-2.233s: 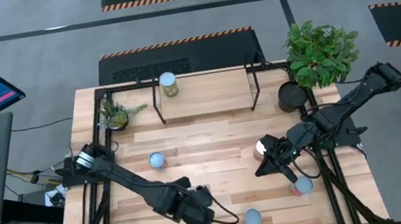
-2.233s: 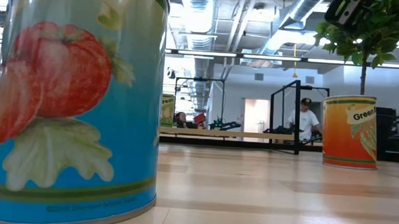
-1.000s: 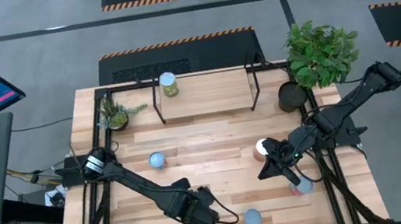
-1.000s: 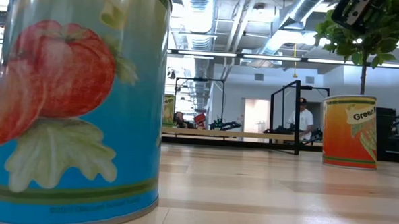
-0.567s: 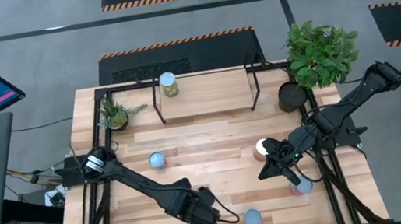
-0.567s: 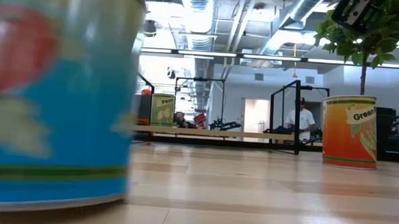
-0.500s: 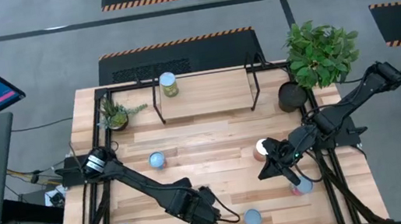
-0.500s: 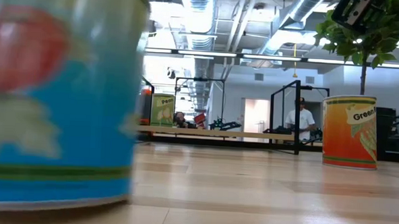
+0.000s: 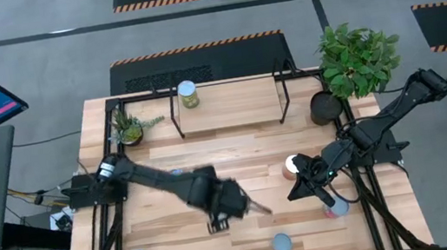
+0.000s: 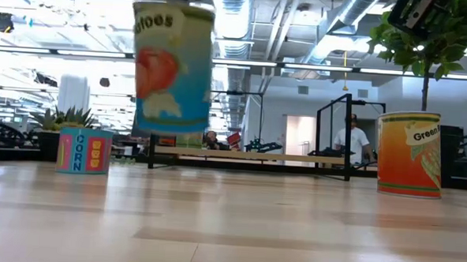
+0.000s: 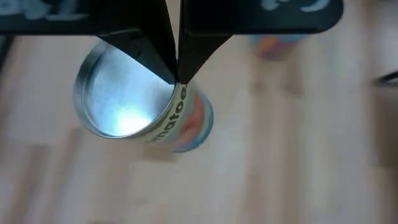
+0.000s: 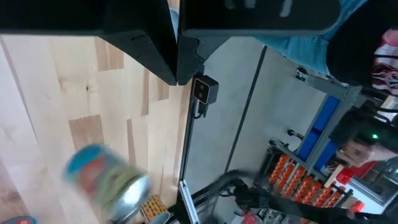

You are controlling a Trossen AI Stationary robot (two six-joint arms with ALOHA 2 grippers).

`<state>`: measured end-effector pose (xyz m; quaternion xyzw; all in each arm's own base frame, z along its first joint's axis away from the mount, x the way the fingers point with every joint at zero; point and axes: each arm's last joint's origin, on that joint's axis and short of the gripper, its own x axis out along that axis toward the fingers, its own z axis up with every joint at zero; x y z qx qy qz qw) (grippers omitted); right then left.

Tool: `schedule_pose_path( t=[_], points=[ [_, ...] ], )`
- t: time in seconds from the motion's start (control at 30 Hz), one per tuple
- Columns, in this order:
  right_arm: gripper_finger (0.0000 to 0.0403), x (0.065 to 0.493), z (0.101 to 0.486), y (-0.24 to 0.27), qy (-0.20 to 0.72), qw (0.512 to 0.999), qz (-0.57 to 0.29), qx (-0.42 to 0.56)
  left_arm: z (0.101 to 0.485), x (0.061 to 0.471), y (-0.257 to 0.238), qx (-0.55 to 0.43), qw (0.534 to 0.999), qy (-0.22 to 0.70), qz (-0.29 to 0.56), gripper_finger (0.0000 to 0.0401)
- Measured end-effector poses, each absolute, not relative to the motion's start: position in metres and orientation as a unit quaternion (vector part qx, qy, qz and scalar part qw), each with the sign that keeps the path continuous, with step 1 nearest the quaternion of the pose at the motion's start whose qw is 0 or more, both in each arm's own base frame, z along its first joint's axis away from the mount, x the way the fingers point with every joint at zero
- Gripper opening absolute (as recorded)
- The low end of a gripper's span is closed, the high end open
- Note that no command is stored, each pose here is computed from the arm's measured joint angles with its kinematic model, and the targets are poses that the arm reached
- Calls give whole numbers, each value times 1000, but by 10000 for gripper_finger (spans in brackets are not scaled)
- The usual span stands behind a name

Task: Pick and place cans onto a shelf
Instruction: Put the canned tomatoes on the shelf

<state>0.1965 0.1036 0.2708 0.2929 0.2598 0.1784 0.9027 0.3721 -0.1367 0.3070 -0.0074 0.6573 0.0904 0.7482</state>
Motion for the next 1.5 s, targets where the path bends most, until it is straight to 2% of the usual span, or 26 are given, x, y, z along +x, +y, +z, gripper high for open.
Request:
schedule_pose_path(
  t=[0.4, 0.77, 1.03, 1.5],
  points=[
    [33, 197, 271, 104, 267, 890, 168, 331, 331, 392, -6, 28, 750, 652, 102, 0],
    [33, 197, 273, 104, 257, 891, 169, 334, 332, 377, 106, -1, 731, 665, 151, 0],
    [33, 199, 275, 102, 241, 894, 167, 340, 332, 362, 149, -16, 725, 670, 155, 0],
    [33, 204, 285, 99, 161, 912, 110, 361, 331, 344, 187, -17, 723, 676, 138, 0]
  ],
)
